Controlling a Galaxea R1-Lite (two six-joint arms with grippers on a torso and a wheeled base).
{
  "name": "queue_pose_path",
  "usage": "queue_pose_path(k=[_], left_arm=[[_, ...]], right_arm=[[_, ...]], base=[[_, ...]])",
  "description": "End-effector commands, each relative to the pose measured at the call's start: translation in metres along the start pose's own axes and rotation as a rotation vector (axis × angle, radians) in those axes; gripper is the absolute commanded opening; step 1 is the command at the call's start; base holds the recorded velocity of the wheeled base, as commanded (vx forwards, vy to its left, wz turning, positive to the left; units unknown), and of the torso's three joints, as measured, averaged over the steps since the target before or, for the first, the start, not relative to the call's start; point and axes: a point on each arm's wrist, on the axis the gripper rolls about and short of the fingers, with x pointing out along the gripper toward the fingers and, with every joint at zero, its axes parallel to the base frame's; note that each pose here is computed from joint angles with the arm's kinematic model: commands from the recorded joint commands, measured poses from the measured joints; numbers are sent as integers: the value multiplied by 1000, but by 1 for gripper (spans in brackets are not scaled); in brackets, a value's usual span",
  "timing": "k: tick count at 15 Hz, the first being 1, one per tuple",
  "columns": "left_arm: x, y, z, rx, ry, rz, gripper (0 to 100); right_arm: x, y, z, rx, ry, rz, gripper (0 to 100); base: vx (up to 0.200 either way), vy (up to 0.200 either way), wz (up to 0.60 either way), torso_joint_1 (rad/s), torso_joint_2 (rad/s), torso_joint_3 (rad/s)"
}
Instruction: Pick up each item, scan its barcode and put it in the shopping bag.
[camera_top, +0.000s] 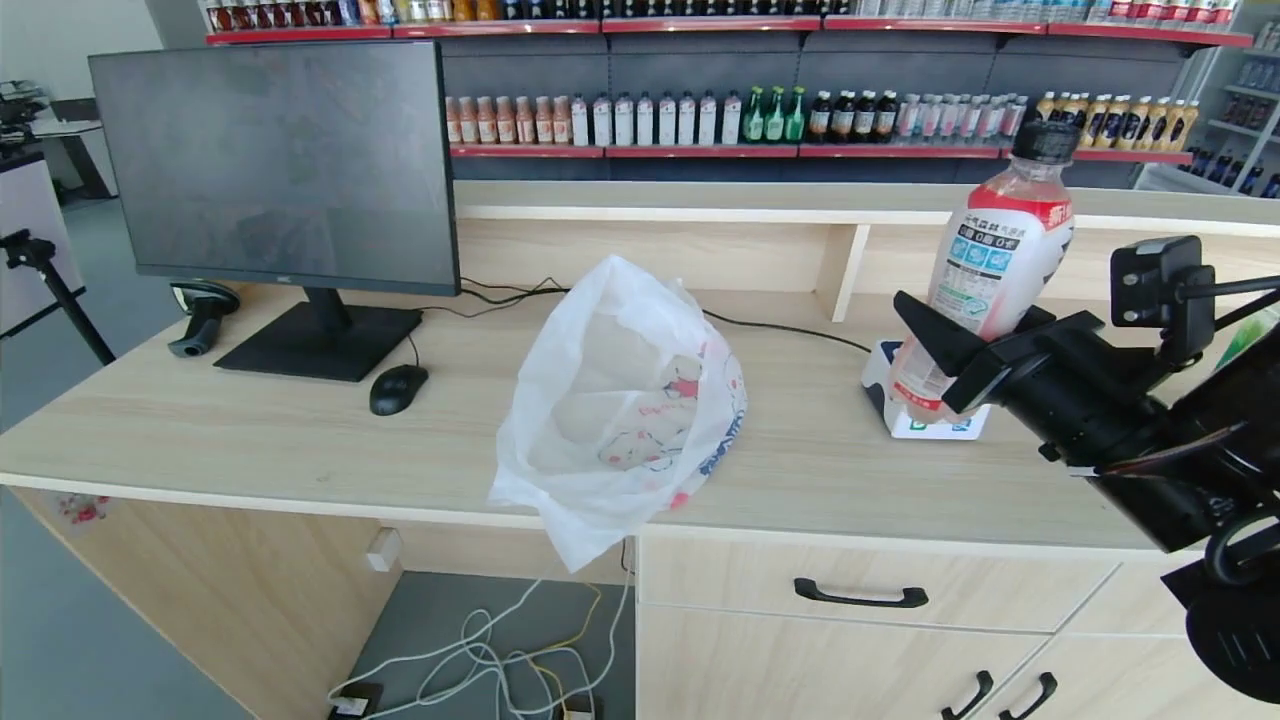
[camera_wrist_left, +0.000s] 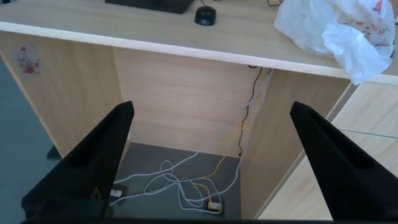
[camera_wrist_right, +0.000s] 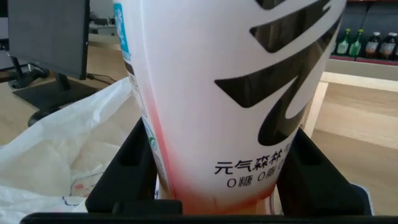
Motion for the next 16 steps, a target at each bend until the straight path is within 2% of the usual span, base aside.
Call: queue_pose_path(k=[1,2,5,7,12,16], left_arm=[[0,0,0,0,0,1,100],[0,0,0,-1,0,1,100],[0,0,0,0,-1,1,100],[0,0,0,0,-1,-1,100],[0,0,0,0,-1,1,100],[0,0,0,2,-1,-1,100]], right_arm=[[0,0,0,-1,-2,1,0],[2,0,2,-1,-11,2,0],[14,14,1,15,-31,50,0],[22,33,0,59,-42,112,0],[39,38,-12,94,-42,126,0],[66,62,-28,158,-54,189,0]], base=[[0,0,600,-7,2,2],[0,0,600,2,-2,-2],[0,0,0,0,0,0],[0,0,0,0,0,0],[0,0,0,0,0,0],[0,0,0,0,0,0]])
